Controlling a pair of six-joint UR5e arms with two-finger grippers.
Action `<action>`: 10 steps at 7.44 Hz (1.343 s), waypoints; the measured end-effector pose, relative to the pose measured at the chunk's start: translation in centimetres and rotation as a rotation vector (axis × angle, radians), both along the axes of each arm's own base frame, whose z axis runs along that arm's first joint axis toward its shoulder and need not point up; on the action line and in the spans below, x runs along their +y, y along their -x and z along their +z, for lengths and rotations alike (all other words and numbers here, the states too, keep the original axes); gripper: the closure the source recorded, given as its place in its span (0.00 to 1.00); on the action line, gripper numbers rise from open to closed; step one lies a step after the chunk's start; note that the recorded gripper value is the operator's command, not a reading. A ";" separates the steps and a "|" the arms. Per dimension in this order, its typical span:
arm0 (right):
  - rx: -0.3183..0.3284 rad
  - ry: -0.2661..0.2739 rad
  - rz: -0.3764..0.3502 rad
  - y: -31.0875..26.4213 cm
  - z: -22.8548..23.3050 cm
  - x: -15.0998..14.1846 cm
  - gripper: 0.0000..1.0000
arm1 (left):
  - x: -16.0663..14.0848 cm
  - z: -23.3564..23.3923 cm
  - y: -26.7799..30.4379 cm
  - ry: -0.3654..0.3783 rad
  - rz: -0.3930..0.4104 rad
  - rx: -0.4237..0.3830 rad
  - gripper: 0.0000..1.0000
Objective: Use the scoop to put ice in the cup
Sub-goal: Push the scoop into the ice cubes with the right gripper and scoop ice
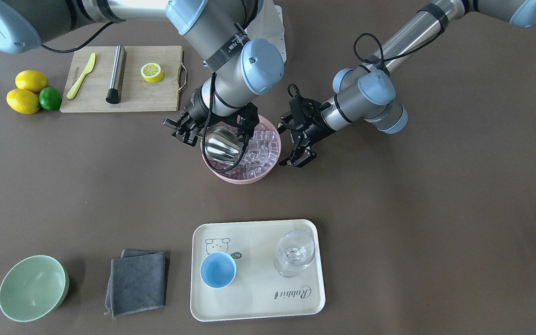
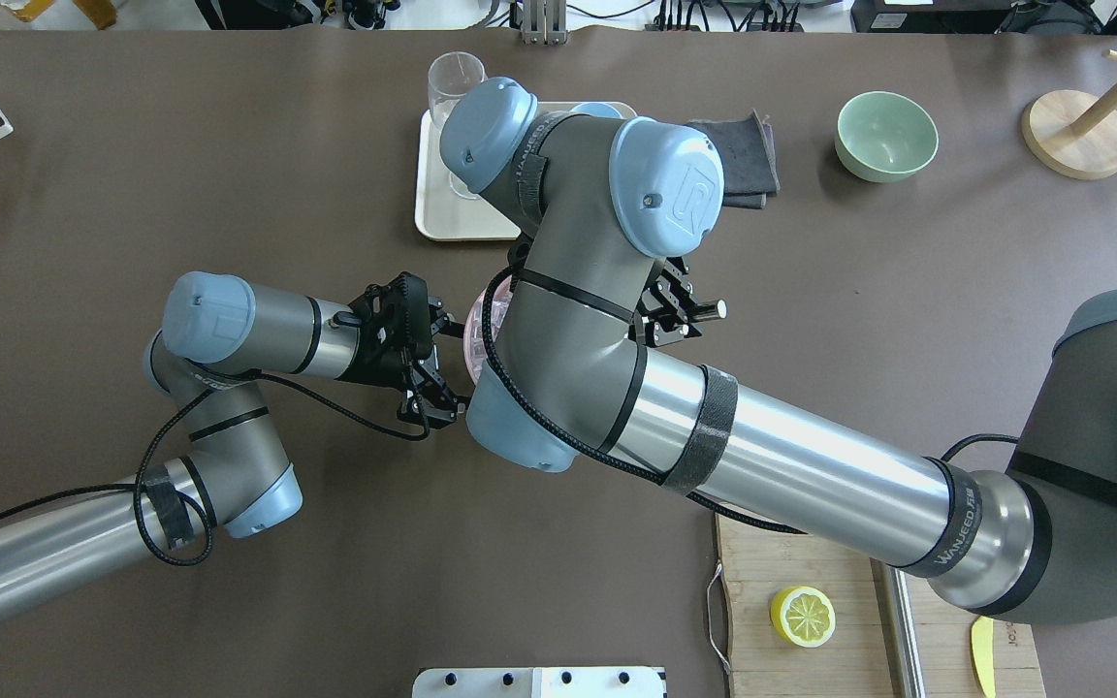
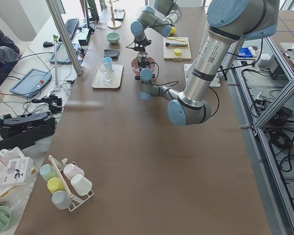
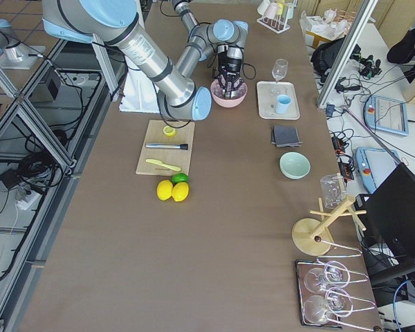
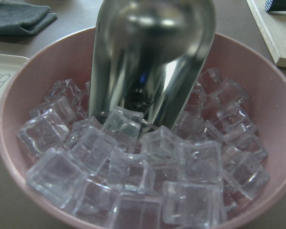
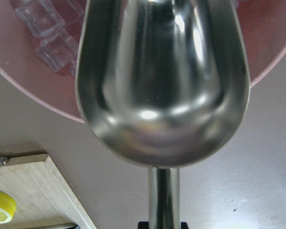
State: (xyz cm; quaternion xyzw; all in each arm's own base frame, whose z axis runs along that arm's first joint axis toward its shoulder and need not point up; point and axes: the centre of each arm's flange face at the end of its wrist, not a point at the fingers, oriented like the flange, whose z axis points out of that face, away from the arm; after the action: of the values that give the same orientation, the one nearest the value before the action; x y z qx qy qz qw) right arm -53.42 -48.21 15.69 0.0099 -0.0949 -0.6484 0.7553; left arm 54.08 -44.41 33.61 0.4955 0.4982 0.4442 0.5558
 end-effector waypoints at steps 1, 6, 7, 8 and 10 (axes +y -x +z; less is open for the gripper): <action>-0.025 -0.006 0.018 0.2 0.1 0.0 1.00 | 0.0 0.0 0.0 0.000 0.001 -0.001 0.02; -0.138 -0.035 0.112 -1.1 1.6 1.1 1.00 | 0.0 0.0 0.0 0.001 0.001 -0.001 0.02; -0.159 -0.042 0.135 -1.2 1.8 1.2 1.00 | 0.0 0.0 0.0 0.001 0.001 -0.001 0.02; -0.180 -0.047 0.153 -1.3 1.9 1.3 1.00 | 0.0 0.0 0.0 0.001 0.001 -0.001 0.02; -0.220 -0.029 0.178 -1.6 1.9 1.8 1.00 | 0.0 0.0 0.0 0.001 0.002 -0.002 0.02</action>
State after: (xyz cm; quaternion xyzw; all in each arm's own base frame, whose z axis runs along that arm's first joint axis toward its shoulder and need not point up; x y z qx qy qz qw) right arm -51.81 -46.40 17.64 0.1001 -0.1667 -0.5750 0.7947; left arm 54.12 -44.40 33.65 0.4942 0.4984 0.4449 0.5562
